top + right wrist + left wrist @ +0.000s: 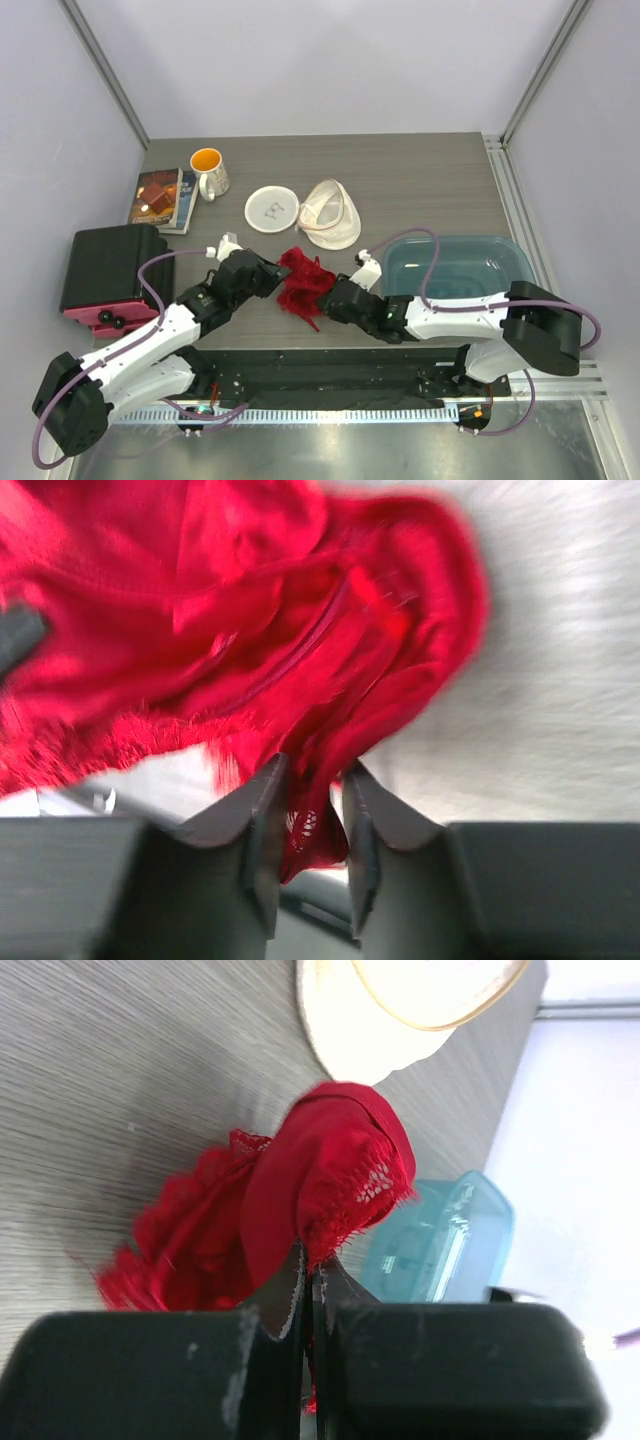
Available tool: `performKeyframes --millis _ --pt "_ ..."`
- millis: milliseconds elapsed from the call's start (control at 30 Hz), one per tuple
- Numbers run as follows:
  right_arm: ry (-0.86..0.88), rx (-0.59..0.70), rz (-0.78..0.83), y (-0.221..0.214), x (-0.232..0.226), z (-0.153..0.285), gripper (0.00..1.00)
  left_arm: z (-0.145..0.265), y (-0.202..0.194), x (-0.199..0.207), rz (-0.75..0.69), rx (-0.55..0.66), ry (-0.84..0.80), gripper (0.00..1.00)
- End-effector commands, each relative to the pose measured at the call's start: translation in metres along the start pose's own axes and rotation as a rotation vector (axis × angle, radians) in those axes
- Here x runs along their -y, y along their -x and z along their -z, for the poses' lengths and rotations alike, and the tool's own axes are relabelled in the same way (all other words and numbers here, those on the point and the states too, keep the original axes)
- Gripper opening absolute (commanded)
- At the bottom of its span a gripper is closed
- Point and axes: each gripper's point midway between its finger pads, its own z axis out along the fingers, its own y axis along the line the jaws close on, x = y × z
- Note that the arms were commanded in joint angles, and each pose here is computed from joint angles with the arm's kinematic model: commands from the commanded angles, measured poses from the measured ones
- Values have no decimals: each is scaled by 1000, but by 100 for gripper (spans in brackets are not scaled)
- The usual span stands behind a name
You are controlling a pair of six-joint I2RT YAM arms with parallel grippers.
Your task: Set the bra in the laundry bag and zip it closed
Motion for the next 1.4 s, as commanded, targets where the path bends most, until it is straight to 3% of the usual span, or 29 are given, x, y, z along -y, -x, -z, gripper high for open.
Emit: performKeyframes --millis 0,67,100,233,367,500,633,933,1033,1067,1133,1367 --pt "154 -83 25 -19 -35 4 39 4 5 20 66 20 -68 0" --pt "171 -153 63 -31 -33 10 47 2 2 20 38 8 -59 0" --pt "182 -174 136 -34 -31 13 57 1 -1 19 32 1 -57 0" --pt "105 -175 308 -14 -17 38 78 -1 -5 12 13 -13 -40 0" --pt "96 -166 346 16 -5 62 84 1 -4 10 -16 -12 -46 0" --pt "98 -182 279 38 18 57 81 4 -8 13 -26 -34 -54 0" --pt "201 -270 280 20 1 49 70 2 -13 9 -31 -43 -41 0" --pt "221 -257 114 -8 13 24 62 4 -24 -3 -29 -63 -19 0" --pt "235 -195 74 -11 8 15 54 4 -30 -15 -25 -71 0 0" --pt "242 -183 65 -12 6 13 44 4 -32 -19 -11 -72 8 0" --pt "256 -139 27 -9 -2 10 36 6 -38 -25 -9 -82 11 0" --pt "224 -90 37 -10 -10 11 38 11 -50 -39 -19 -97 12 2"
